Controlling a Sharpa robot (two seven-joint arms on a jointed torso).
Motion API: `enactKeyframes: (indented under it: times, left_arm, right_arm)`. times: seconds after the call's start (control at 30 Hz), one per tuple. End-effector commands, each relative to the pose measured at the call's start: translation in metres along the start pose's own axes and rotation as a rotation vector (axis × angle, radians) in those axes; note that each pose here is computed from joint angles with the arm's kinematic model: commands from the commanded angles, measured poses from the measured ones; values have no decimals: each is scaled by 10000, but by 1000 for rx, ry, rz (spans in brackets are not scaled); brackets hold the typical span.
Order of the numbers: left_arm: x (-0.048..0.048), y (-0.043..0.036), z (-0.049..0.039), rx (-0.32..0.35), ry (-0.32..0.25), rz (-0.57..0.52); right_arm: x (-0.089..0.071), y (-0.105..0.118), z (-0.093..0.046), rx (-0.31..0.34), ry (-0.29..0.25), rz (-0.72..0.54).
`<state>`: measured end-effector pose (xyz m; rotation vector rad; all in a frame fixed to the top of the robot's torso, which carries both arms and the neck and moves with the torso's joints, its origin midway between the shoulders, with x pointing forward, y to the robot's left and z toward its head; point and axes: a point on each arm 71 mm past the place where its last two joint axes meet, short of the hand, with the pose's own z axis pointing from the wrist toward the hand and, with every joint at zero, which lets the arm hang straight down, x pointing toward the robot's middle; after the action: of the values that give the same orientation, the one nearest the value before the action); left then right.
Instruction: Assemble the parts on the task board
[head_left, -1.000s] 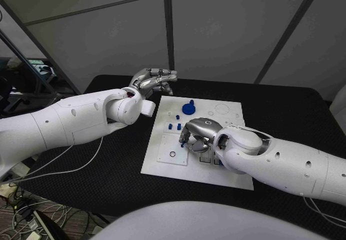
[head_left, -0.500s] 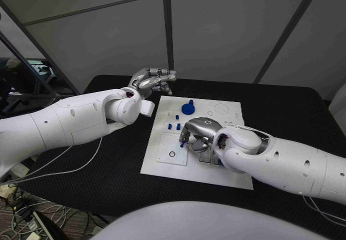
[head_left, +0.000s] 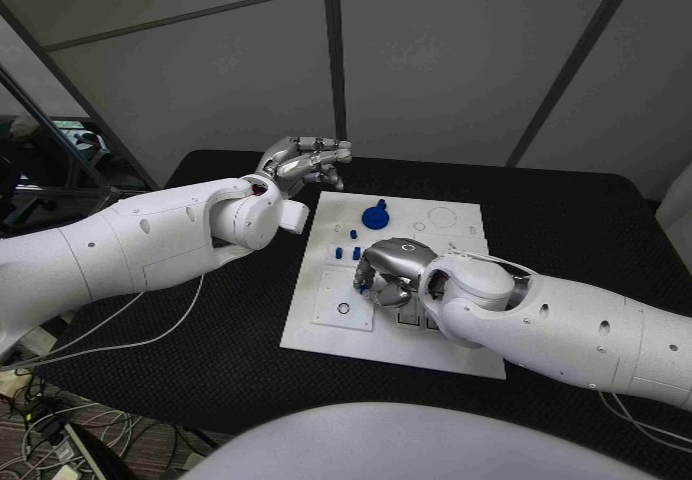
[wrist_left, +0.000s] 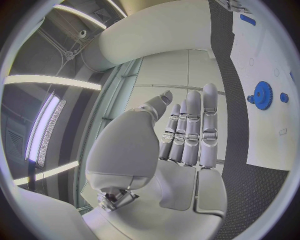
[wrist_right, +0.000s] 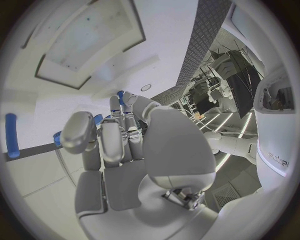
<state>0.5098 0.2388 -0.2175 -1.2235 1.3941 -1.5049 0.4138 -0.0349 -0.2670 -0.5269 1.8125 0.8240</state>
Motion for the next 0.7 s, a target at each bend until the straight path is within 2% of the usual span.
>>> enactKeyframes:
  times: [0.03, 0.27, 0.5, 0.7]
  left_arm:
    - [8, -19, 7, 9, 8, -7]
    - [4, -18, 6, 6, 9, -7]
    - [2, -17, 4, 3, 12, -8]
    - [4, -15, 0, -2, 19, -11]
  right_arm:
    - [59, -24, -2, 20, 48, -15]
    - [56, -36, 3, 28, 38, -14]
    - [28, -52, -5, 29, -3, -7]
    - [-9, -58, -70, 22, -48, 5]
